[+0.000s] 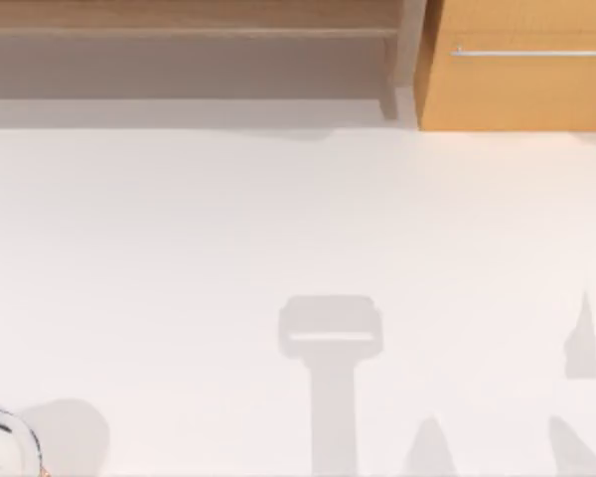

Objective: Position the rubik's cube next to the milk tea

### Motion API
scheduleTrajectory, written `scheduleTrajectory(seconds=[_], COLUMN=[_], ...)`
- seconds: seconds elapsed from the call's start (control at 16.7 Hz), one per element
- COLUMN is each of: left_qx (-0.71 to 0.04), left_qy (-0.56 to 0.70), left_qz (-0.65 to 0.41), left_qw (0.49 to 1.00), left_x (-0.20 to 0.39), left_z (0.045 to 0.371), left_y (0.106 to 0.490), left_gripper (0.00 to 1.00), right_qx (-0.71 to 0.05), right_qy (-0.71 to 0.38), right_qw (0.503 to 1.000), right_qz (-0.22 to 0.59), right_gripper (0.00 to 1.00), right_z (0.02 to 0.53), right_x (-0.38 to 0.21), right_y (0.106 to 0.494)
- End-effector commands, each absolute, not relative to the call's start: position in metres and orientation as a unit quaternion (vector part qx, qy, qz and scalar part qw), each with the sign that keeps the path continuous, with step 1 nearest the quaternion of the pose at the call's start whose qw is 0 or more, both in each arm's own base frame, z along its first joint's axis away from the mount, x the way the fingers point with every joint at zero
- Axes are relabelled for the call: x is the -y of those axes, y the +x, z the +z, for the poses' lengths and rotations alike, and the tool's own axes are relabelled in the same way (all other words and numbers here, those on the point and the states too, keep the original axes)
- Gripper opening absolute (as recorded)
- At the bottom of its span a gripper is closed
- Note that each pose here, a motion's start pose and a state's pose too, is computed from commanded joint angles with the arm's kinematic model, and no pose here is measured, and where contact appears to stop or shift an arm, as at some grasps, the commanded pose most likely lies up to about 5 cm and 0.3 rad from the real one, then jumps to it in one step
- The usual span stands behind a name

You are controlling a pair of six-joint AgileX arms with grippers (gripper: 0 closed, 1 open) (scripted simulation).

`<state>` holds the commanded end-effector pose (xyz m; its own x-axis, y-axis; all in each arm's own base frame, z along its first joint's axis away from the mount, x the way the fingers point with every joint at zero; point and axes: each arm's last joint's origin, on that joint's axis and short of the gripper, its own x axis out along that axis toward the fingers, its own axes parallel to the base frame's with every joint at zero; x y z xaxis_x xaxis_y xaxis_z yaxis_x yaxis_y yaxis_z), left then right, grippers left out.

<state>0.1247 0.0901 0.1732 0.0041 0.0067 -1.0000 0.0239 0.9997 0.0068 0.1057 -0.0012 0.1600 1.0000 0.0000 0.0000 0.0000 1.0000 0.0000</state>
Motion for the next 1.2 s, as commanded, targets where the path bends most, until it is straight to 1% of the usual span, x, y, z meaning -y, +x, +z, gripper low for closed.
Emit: scheduleTrajectory(seconds=[0.06,0.84,0.9,1.2], left_qx=[-0.706,-0.706,-0.706,-0.706], left_qy=[0.011,0.011,0.011,0.011], left_qz=[-0.006,-0.006,-0.006,-0.006], left_qw=[0.708,0.708,0.708,0.708], left_x=[-0.0901,-0.0901,-0.0901,-0.0901], left_z=[0.1732,0.1732,0.1732,0.1732], left_y=[0.1247,0.1247,0.1247,0.1247], left_gripper=[0.00,0.98,1.00,1.00], right_qx=[0.000,0.000,0.000,0.000], right_qy=[0.000,0.000,0.000,0.000], right_qw=[1.000,1.000,1.000,1.000], right_qz=[0.000,0.000,0.000,0.000], right_gripper=[1.00,1.00,1.00,1.00], right_z=[0.1600,0.1600,0.1600,0.1600], right_x=[0.0012,0.0012,0.0012,0.0012], right_y=[0.1057,0.1057,0.1057,0.1057])
